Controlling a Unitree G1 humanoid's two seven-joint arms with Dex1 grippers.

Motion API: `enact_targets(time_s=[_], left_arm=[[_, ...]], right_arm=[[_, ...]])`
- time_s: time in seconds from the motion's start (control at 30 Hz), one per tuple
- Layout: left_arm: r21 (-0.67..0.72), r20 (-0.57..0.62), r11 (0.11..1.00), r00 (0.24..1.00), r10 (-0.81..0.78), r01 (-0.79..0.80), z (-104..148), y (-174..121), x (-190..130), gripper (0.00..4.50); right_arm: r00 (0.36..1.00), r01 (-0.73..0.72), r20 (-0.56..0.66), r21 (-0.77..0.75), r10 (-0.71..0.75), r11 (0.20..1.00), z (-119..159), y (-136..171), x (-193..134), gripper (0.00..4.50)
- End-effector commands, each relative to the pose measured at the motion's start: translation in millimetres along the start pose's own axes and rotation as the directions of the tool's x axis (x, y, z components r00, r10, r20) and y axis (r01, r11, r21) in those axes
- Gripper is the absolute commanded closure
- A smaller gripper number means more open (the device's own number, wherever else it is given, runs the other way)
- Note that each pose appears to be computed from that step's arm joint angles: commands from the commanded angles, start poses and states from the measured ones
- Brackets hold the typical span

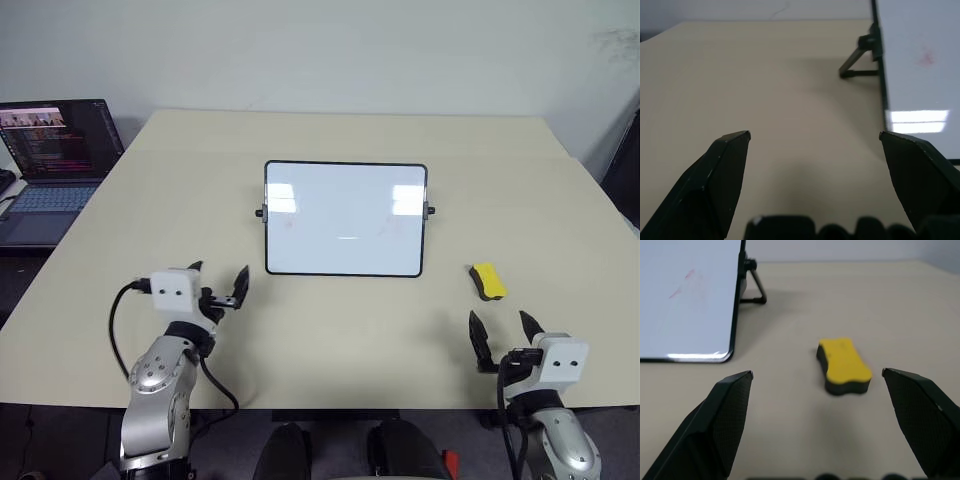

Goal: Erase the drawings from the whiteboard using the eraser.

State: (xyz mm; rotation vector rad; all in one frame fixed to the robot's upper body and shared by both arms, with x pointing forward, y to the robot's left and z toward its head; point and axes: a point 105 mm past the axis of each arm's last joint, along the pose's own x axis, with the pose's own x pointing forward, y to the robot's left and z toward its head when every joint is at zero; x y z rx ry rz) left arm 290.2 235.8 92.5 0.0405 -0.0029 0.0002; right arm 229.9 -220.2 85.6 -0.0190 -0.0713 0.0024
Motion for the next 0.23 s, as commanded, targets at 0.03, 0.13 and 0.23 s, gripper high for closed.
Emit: enact_targets(time_s=[0.03, 0.13, 0.23], left_arm=[[-0.001, 0.030, 0.999, 0.999, 0.036, -0.036, 10, -3, -3, 0.00], [-0.002, -0.002, 1.000, 1.000, 0.020, -0.020, 2, -9, -3, 0.00], [-0.008, 0.004, 1.000, 1.000, 0.018, -0.018, 5, -11, 2, 0.00]], right_arm=[[0.996, 0.006, 0.084, -0.003, -0.005, 1.000, 23, -13, 7, 0.01], [0.996, -0.003, 0.095, -0.014, 0.005, 1.000, 31, -11, 9, 0.01], [0.995, -0.012, 0.095, 0.002, 0.012, 1.000, 35, -7, 10, 0.01]])
